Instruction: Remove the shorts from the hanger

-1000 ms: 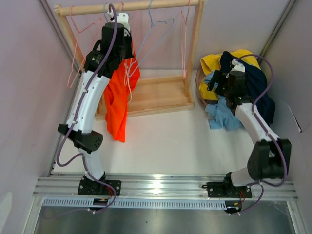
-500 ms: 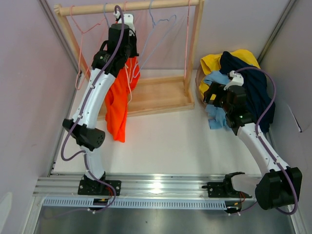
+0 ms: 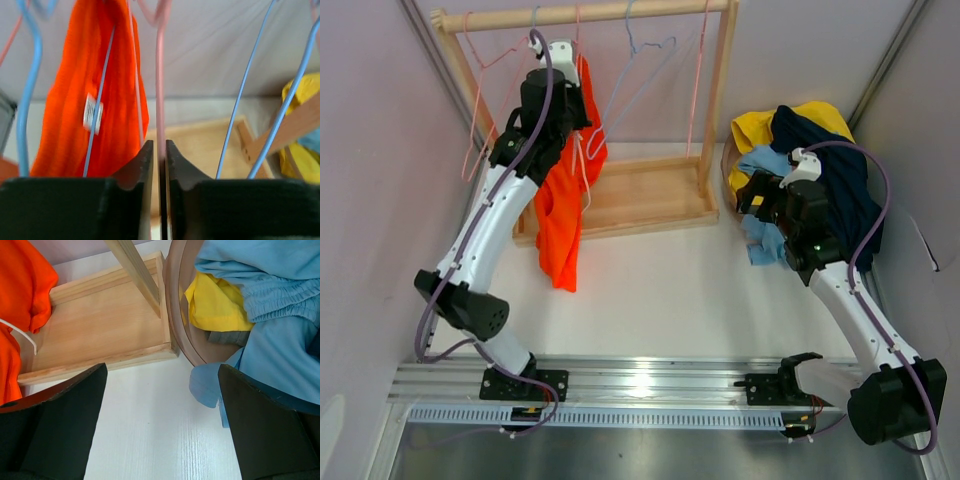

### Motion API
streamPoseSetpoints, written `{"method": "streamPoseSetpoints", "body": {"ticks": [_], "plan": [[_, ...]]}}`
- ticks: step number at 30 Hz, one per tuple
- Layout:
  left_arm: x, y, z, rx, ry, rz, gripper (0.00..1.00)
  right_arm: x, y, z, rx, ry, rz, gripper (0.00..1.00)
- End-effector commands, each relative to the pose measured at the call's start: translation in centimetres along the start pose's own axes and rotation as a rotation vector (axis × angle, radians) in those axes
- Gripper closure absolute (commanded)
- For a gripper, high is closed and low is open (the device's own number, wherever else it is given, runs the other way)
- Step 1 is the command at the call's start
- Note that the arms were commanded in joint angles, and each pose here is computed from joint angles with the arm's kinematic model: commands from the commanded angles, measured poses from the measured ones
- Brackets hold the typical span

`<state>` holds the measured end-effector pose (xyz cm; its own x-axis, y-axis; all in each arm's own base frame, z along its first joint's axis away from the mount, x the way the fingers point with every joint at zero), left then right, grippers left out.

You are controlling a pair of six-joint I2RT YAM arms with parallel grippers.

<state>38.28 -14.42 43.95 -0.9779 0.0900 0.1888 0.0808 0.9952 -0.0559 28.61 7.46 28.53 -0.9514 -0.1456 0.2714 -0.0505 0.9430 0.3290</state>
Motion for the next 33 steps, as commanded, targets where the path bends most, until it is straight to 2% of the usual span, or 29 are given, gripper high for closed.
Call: {"method": "streamPoseSetpoints", "body": {"ticks": [1, 2, 3, 5, 9, 13, 15, 19, 27, 32, 33], "plan": [[3.0, 0.7, 2.8, -0.028, 0.144, -0.002, 0.78, 0.6, 0.5, -0.3, 0.0, -0.032, -0.007, 0.01], [3.5, 0.5, 3.5, -0.035, 0.154, 0.011, 0.57, 0.7, 0.6, -0.3, 0.0, -0.034, -0.011, 0.01], [5.1, 0.6, 2.2, -0.018, 0.099, 0.028, 0.48, 0.7, 0.7, -0.2, 0.0, -0.034, -0.011, 0.01], [6.7, 0.3, 1.8, -0.013, 0.076, 0.068, 0.32, 0.7, 0.9, -0.1, 0.003, -0.029, -0.018, 0.01], [10.4, 0.3, 0.0, 0.001, 0.022, 0.134, 0.14, 0.7, 1.3, 0.3, -0.002, -0.027, -0.027, 0.01], [13.3, 0.9, -0.8, 0.031, -0.024, 0.188, 0.13, 0.6, 1.7, 0.7, -0.003, -0.021, -0.034, 0.01], [15.3, 1.4, -1.7, 0.048, -0.085, 0.214, 0.12, 0.4, 2.0, 1.0, -0.001, -0.012, -0.041, 0.01], [16.6, 2.8, -3.3, 0.035, -0.197, 0.136, 0.04, 0.4, 2.4, 1.2, 0.006, -0.007, -0.05, 0.01], [12.3, 2.7, -4.8, -0.008, -0.189, 0.049, 0.01, 0.7, 2.2, 1.7, 0.03, 0.002, -0.036, 0.01], [8.0, 4.2, -5.2, 0.038, -0.164, 0.019, 0.03, 1.1, 1.8, 2.2, 0.052, 0.01, -0.023, 0.01], [8.0, 4.4, -6.3, 0.045, -0.182, 0.007, 0.04, 1.1, 1.7, 2.4, 0.059, 0.013, -0.02, 0.01]]}}
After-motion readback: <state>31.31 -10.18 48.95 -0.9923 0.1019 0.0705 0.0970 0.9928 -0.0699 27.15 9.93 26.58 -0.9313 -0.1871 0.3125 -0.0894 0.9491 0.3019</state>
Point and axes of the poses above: each gripper's point midway between its finger pads, its own x axis back along the fingers, its own y axis along the line the jaws close on, z = x × y, the point moved 9 cm from there along x, back along the fingers, and after that the axes turned 2 degrees about -x, right-handed, at the moved point
